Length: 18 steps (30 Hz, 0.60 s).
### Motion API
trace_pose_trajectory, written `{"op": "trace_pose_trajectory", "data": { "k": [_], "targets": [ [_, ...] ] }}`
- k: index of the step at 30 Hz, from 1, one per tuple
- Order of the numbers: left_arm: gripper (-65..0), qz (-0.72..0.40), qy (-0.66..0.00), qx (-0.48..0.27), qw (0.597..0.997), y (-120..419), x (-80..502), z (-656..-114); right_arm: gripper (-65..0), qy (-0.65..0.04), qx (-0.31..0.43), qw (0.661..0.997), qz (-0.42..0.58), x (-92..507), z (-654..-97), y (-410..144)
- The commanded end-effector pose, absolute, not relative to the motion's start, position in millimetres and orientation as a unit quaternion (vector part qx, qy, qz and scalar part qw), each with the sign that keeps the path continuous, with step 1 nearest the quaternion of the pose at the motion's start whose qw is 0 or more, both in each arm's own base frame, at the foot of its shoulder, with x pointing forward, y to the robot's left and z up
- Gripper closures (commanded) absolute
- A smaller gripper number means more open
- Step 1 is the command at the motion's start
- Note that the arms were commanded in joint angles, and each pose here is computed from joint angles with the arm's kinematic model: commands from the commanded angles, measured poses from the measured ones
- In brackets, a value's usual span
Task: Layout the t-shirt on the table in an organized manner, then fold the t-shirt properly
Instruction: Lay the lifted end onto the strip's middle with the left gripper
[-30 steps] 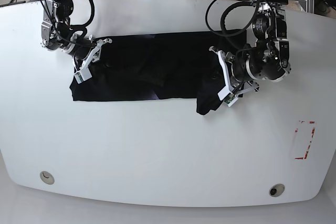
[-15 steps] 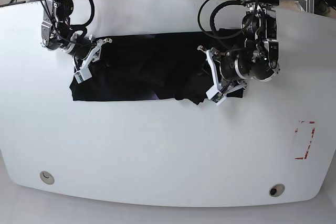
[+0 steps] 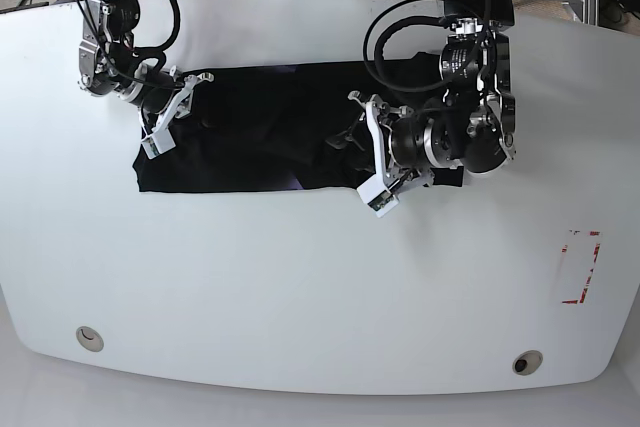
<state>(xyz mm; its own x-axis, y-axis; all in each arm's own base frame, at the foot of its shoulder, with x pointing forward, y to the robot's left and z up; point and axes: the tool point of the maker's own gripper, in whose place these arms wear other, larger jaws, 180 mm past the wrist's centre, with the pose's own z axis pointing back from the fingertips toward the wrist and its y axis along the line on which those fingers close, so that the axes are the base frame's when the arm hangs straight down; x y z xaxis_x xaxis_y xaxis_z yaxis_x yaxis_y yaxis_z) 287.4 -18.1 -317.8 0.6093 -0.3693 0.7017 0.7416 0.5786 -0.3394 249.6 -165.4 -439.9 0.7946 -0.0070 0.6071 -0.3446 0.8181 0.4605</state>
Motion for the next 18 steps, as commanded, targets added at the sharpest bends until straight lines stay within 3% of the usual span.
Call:
{"op": "trace_pose_trajectory", "data": {
  "k": [1, 6, 18],
  "targets": [
    [-27.5, -0.336, -0.327, -0.351, 0.811, -29.9, 294.7, -290.6, -4.4, -0.239, 0.245, 0.932, 0.117, 226.5, -462.5, -179.2],
    [-27.5, -0.336, -0.341, -0.379, 0.792, -33.3, 296.4, -276.1, -4.4, -0.239, 0.245, 0.932, 0.117, 226.5, -462.4, -179.8],
    [-27.5, -0.311, -0.338, -0.283, 0.842, 59.0, 314.6, -292.6, -4.4, -0.24, 0.244, 0.932, 0.117, 227.2, -462.1, -179.8]
  ]
}}
